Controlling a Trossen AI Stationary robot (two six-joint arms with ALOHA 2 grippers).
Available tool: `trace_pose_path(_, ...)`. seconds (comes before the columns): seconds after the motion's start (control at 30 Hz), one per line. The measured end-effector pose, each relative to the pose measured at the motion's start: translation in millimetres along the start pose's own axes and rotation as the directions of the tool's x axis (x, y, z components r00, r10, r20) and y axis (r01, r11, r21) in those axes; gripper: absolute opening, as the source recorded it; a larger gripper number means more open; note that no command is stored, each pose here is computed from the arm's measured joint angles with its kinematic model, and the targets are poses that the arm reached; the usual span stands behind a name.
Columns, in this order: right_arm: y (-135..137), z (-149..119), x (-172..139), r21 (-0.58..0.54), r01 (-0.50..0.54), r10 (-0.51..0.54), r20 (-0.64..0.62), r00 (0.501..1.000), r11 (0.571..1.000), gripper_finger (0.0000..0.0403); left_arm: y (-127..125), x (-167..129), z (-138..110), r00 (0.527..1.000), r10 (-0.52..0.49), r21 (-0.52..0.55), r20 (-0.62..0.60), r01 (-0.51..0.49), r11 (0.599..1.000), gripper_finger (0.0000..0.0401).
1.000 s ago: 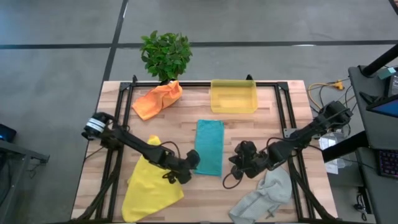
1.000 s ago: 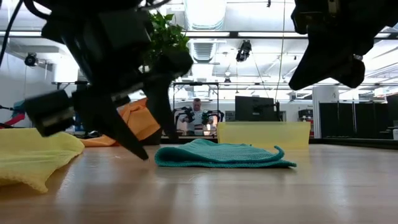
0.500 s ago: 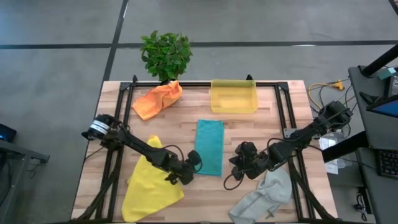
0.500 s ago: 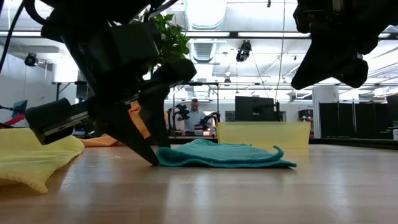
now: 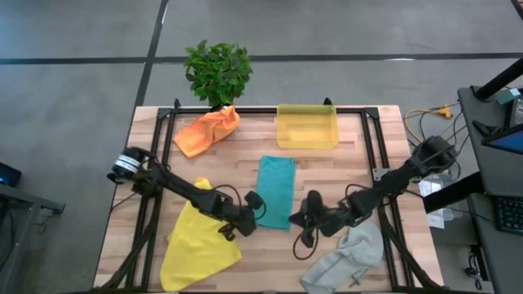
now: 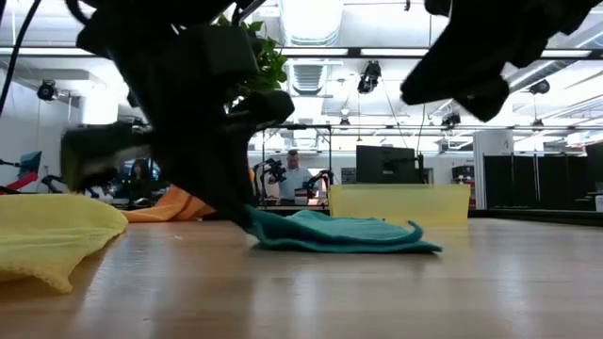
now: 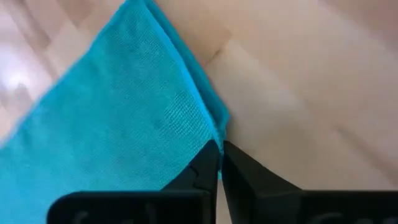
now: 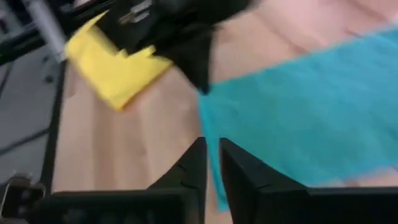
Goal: Fold microfiber towels
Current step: Fold the blue microfiber towel
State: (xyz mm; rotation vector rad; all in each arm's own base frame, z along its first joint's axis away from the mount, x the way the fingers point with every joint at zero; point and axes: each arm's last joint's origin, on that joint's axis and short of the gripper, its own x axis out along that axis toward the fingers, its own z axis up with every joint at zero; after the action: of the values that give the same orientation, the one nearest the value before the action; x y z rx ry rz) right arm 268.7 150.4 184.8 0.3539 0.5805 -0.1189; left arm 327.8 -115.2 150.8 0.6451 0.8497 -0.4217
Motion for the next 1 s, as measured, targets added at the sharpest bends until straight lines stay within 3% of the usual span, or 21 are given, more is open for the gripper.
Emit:
trace_pose_path(0.1,5.2,-10.6,18.6,-0.069,-0.065,0.064,-0.014,0.998,0.995,0.0087,0.6,-0.1,0.4,0.996,-0.081,-0.076,0.045,0.084,0.994,0.0001)
trace_pose_path(0.3,6.1,-33.8,49.0,-0.193,-0.055,0.034,-0.113,0.993,0.980,0.0172,3.4,0.2,-0.1,0.988,-0.133,-0.212,0.083,0.148,0.966,0.0000)
trace_pose_path(0.47,14.7,-31.8,59.6,-0.316,-0.071,0.038,-0.109,0.993,0.946,0.0219,12.8,0.7,-3.8,0.979,-0.169,-0.317,0.115,0.198,0.928,0.0000)
trace_pose_path(0.77,20.1,-30.4,67.9,-0.473,-0.048,-0.050,-0.192,0.980,0.880,0.0246,38.5,0.3,-13.8,0.914,-0.304,-0.456,0.269,0.399,0.795,0.0000)
trace_pose_path(1.0,16.8,-37.9,72.9,-0.495,-0.037,-0.090,-0.229,0.969,0.868,0.0242,64.1,-2.2,-19.9,0.864,-0.303,-0.522,0.402,0.488,0.699,0.0000)
